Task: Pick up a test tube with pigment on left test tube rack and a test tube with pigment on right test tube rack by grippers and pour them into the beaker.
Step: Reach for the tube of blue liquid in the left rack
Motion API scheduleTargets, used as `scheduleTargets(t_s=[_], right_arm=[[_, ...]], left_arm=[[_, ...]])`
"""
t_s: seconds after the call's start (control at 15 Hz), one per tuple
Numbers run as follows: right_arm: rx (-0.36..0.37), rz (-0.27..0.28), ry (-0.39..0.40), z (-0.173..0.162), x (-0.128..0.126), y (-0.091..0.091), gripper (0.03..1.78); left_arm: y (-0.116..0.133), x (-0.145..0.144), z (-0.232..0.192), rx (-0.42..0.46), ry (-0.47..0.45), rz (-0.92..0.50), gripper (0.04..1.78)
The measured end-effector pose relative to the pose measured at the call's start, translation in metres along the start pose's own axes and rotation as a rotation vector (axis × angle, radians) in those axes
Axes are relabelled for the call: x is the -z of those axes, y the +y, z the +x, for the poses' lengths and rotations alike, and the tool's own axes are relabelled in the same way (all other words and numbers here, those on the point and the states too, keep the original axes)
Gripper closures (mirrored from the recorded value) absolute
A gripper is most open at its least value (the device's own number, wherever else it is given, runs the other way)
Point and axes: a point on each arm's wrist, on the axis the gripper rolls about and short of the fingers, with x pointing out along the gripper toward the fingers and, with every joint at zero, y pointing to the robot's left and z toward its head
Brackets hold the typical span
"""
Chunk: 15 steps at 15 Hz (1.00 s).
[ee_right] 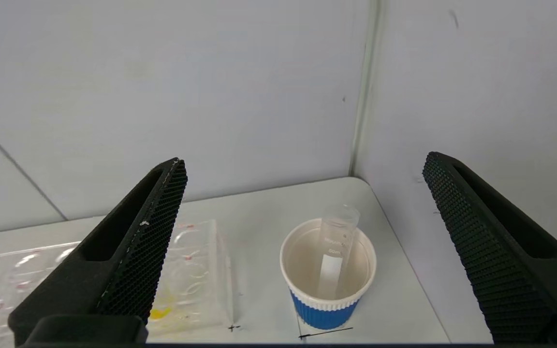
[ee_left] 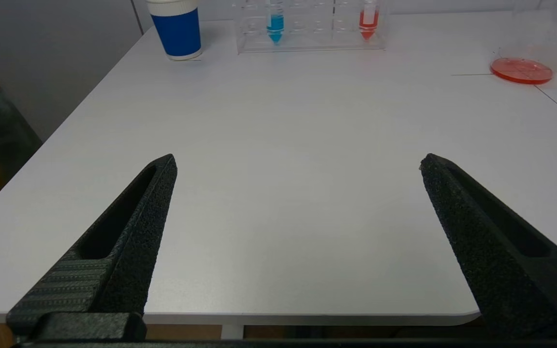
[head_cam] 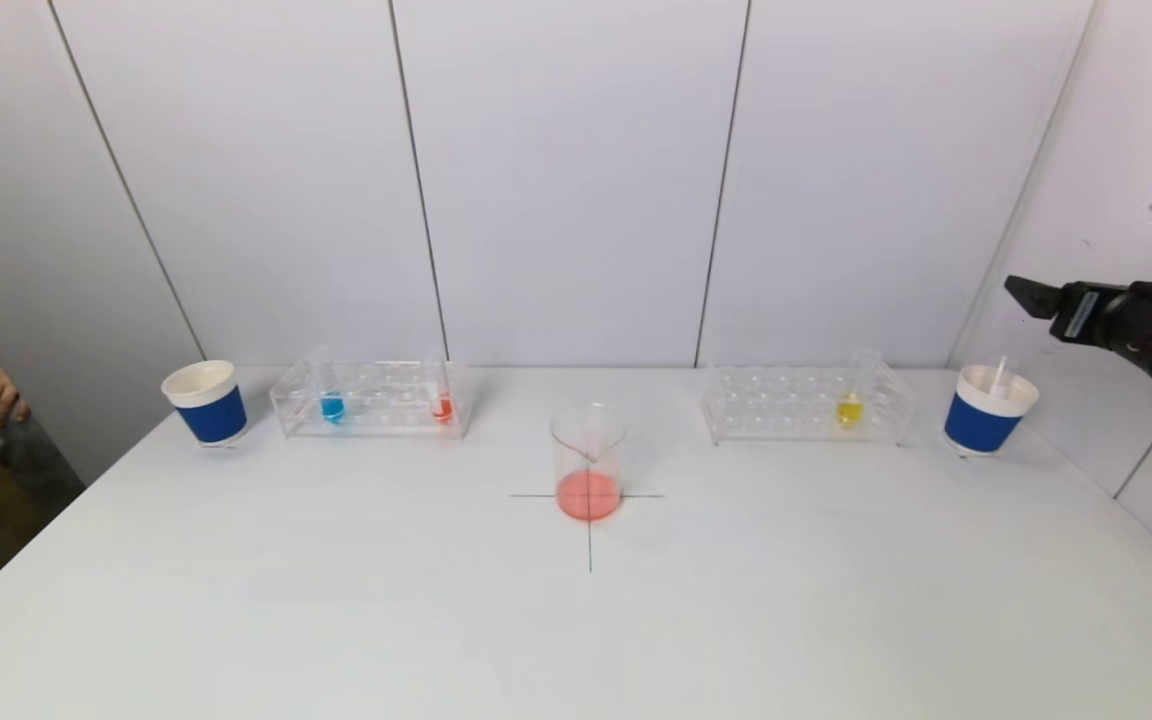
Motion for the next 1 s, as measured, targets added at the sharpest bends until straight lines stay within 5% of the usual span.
scheduleTargets(t_s=[0.53,1.0], right_arm=[[-0.172,-0.018,-0.113,-0.129,-0.069,0.027,0.04],[-0.412,0.013,-0.157,-0.274,-0.079,0.041,0.04]], left_arm=[[0.000,0.000,0.000,0.001,0.000,0.000,0.06],[0.000,0.000,0.000,0.001,0.000,0.000,0.06]])
